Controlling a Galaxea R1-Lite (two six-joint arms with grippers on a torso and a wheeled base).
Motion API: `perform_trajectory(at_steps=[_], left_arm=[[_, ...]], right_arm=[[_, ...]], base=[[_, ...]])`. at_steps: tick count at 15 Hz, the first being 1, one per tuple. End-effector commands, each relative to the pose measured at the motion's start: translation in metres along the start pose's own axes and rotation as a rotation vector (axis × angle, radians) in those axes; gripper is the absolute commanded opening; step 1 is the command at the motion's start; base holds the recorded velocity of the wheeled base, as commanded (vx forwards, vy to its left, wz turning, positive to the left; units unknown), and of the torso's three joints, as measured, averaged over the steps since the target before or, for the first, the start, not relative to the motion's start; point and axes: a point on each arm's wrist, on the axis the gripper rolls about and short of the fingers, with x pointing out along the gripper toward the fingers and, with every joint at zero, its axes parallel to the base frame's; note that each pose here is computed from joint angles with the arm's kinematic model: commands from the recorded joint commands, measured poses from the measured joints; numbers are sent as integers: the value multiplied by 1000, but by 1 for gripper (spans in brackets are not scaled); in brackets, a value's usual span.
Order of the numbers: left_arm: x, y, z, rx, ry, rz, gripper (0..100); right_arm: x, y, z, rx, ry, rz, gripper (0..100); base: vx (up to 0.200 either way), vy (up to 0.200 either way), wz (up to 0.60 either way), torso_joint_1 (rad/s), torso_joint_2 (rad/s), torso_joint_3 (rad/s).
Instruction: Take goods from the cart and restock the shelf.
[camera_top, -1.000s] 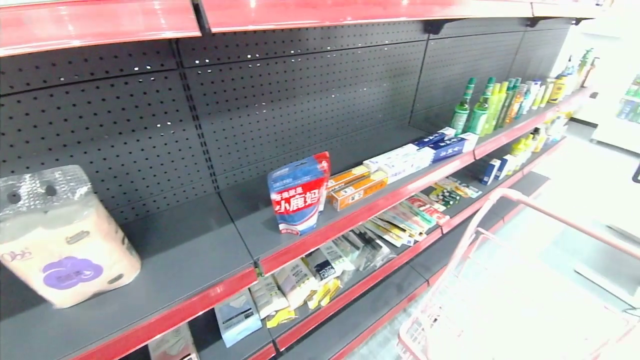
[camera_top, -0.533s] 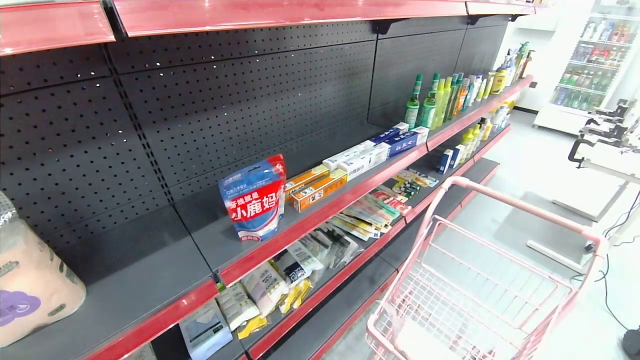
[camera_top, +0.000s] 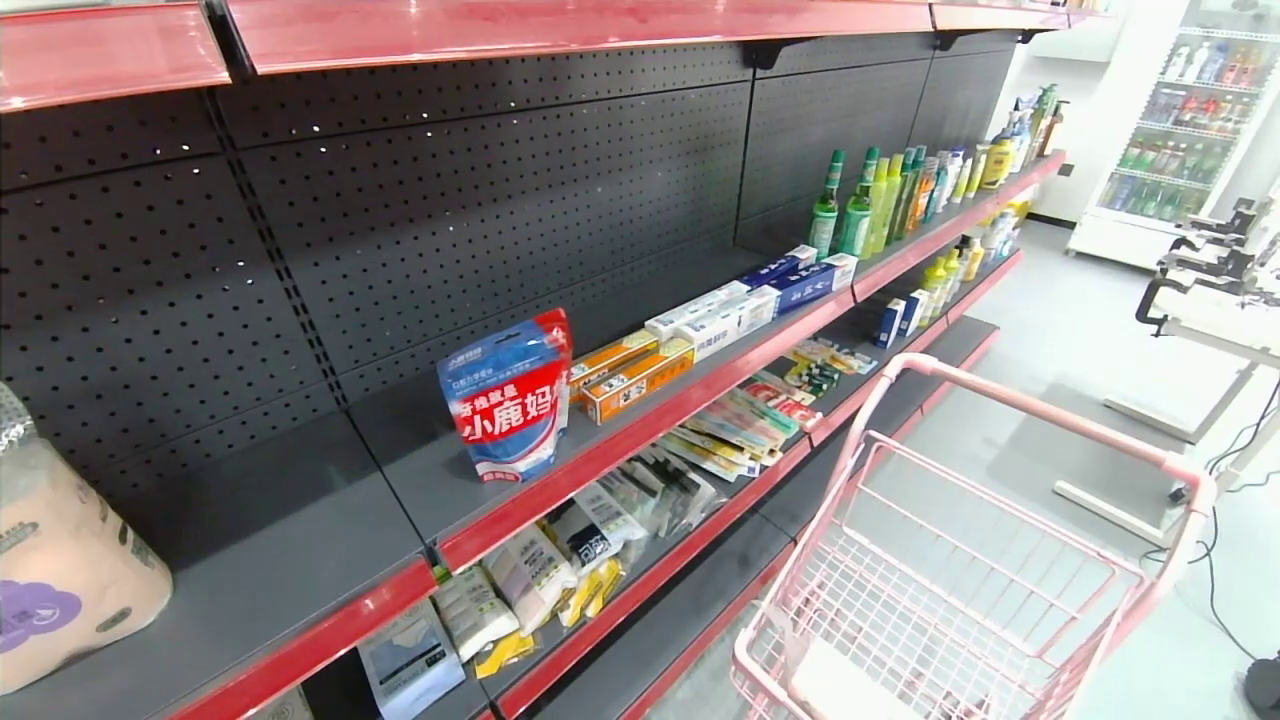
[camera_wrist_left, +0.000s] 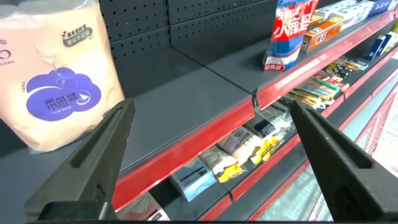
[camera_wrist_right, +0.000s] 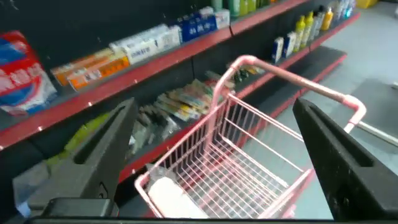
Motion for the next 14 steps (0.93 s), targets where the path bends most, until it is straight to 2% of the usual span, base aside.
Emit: perform_trajectory(at_steps=[1,2,3,5,6,9,10,11,14], left_arm=[[0,0,0,0,1,1,100],[0,0,0,0,1,1,100],[0,0,0,0,1,1,100],[0,0,0,0,1,-1,100],[0,0,0,-3,1,1,100],[0,0,0,0,1,-1,100],[0,0,0,0,1,1,100],[0,0,0,0,1,1,100],[0,0,0,0,1,-1,100]], right_arm=[[102,0,-5,-93,430,-41,100],[116,1,-36,-110,609,-19,100],[125,3,-53,-138,710,-3,100],[151,10,-69,-184,836,73,100],[175,22,-78,-213,906,191,100],[224,45,-111,-292,1033,277,100],[231,49,-119,-304,1059,291,100],[238,61,-137,-355,1123,319,100],[240,73,-158,-435,1189,314,100]], base=[[0,0,0,0,0,0],[0,0,0,0,0,0],[0,0,0,0,0,0],[0,0,0,0,0,0],[0,0,0,0,0,0],[0,0,0,0,0,0],[0,0,0,0,0,0],[0,0,0,0,0,0],[0,0,0,0,0,0]])
